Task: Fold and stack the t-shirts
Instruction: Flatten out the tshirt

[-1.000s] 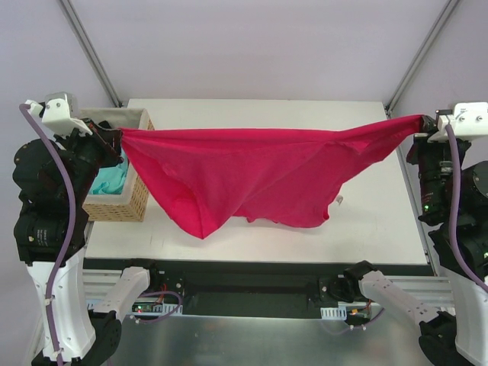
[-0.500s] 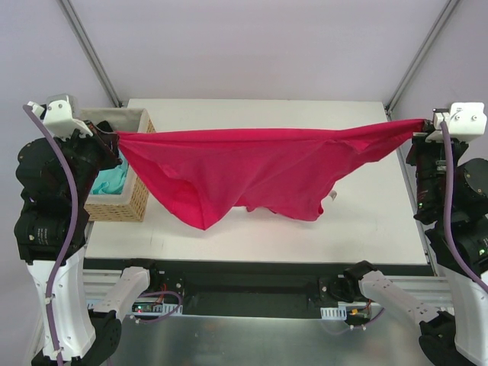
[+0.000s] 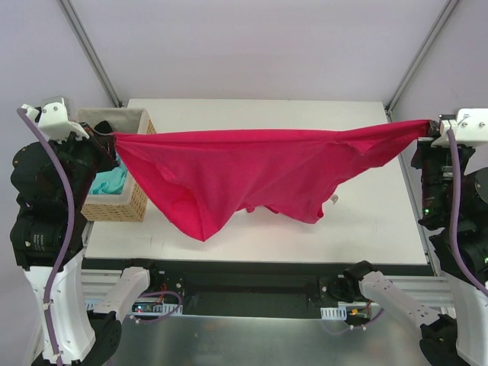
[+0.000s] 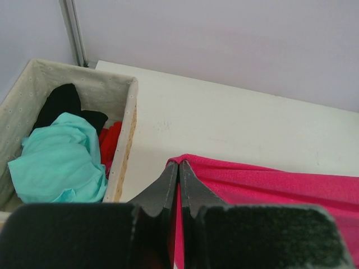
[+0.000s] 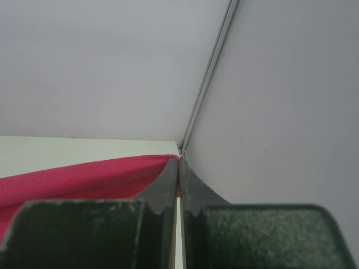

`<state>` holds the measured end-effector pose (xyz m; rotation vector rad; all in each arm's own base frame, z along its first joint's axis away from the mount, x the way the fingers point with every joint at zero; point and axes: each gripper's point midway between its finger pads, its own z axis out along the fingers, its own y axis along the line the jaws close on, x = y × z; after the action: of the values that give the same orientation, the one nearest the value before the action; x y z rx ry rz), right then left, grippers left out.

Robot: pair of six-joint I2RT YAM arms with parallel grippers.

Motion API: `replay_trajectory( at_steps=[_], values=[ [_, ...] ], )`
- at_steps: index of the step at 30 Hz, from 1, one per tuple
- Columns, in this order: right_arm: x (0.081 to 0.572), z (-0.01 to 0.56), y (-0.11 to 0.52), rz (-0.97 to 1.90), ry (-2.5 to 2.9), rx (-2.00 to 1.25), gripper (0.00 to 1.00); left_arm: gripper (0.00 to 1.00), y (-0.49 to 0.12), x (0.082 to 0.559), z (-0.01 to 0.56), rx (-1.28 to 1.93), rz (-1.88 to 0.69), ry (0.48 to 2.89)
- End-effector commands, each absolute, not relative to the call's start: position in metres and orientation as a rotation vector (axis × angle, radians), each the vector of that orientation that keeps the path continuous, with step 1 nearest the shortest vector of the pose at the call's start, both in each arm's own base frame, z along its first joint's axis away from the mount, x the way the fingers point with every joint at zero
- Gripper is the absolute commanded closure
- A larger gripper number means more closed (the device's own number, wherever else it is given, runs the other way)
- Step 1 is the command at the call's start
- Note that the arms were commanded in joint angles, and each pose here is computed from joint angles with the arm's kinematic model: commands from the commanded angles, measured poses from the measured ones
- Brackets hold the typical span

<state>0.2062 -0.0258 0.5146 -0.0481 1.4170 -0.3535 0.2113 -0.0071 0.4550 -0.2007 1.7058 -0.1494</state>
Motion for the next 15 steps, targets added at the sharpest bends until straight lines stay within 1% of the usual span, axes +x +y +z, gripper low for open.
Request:
replay_trajectory(
  at_steps=[1, 7, 15],
  values=[
    [0.189, 0.557, -0.04, -0.364, 1.298, 0.016, 0.99, 1.0, 0.003, 0.203, 0.487, -0.214, -0.104, 1.6],
    [0.186, 0.575, -0.038, -0.358, 1.257, -0.01, 0.99, 1.0, 0.001, 0.197, 0.508, -0.199, -0.113, 1.546],
    [0.165, 0.604, -0.048, -0.362, 1.182, -0.005, 0.99, 1.0, 0.001, 0.183, 0.531, -0.176, -0.113, 1.481]
  ],
)
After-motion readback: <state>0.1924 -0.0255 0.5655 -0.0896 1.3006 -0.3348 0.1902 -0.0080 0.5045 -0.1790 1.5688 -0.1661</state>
